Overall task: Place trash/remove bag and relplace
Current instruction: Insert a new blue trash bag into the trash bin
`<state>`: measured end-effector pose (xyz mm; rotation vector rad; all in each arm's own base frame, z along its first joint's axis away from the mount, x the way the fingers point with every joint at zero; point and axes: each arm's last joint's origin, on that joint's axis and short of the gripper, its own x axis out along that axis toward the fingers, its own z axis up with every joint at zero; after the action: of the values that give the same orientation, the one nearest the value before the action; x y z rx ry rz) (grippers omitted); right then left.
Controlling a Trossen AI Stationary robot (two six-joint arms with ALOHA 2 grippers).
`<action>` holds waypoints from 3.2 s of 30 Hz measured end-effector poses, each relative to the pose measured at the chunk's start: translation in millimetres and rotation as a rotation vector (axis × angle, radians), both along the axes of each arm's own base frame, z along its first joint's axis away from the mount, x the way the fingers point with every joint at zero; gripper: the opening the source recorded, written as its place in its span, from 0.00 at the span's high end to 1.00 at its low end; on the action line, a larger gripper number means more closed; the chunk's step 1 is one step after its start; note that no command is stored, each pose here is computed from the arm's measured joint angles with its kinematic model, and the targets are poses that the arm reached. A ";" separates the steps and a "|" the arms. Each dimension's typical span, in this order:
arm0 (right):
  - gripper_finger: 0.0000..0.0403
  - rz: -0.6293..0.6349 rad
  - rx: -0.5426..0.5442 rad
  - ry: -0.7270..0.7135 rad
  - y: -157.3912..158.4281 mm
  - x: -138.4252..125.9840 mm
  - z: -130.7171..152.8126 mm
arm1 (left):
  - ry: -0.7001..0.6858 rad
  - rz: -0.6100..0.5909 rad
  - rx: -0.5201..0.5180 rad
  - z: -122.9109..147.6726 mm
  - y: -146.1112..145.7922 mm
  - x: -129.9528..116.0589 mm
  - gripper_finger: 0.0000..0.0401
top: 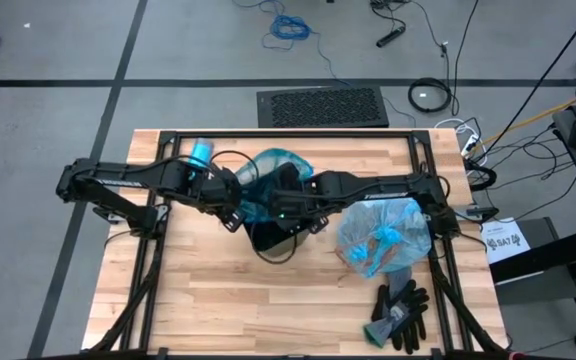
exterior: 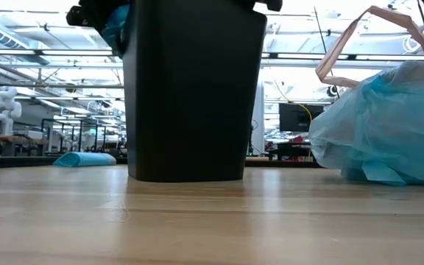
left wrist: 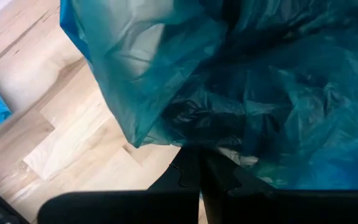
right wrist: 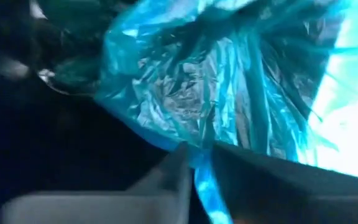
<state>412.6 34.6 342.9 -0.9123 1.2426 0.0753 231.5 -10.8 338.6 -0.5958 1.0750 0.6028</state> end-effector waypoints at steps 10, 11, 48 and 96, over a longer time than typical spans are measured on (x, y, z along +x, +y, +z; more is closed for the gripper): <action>1.00 -0.126 0.127 -0.200 25.1 -40.5 48.5 | 0.024 -0.095 0.030 -0.3 -2.7 -1.1 1.00; 1.00 -0.150 0.155 -0.233 28.5 -46.0 54.7 | 0.029 -0.113 0.035 -0.4 -2.7 -1.2 1.00; 1.00 -0.784 0.694 -0.267 135.4 -55.2 16.1 | 0.213 -0.513 -0.059 -4.9 -7.3 -16.7 1.00; 0.62 -0.767 0.500 -0.438 97.3 -94.7 61.2 | 0.160 -0.373 0.208 -2.2 0.6 -7.6 0.95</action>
<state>317.9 131.9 404.1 0.0221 1.0169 -0.3904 223.9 -10.2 336.4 -0.1598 1.2192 0.4315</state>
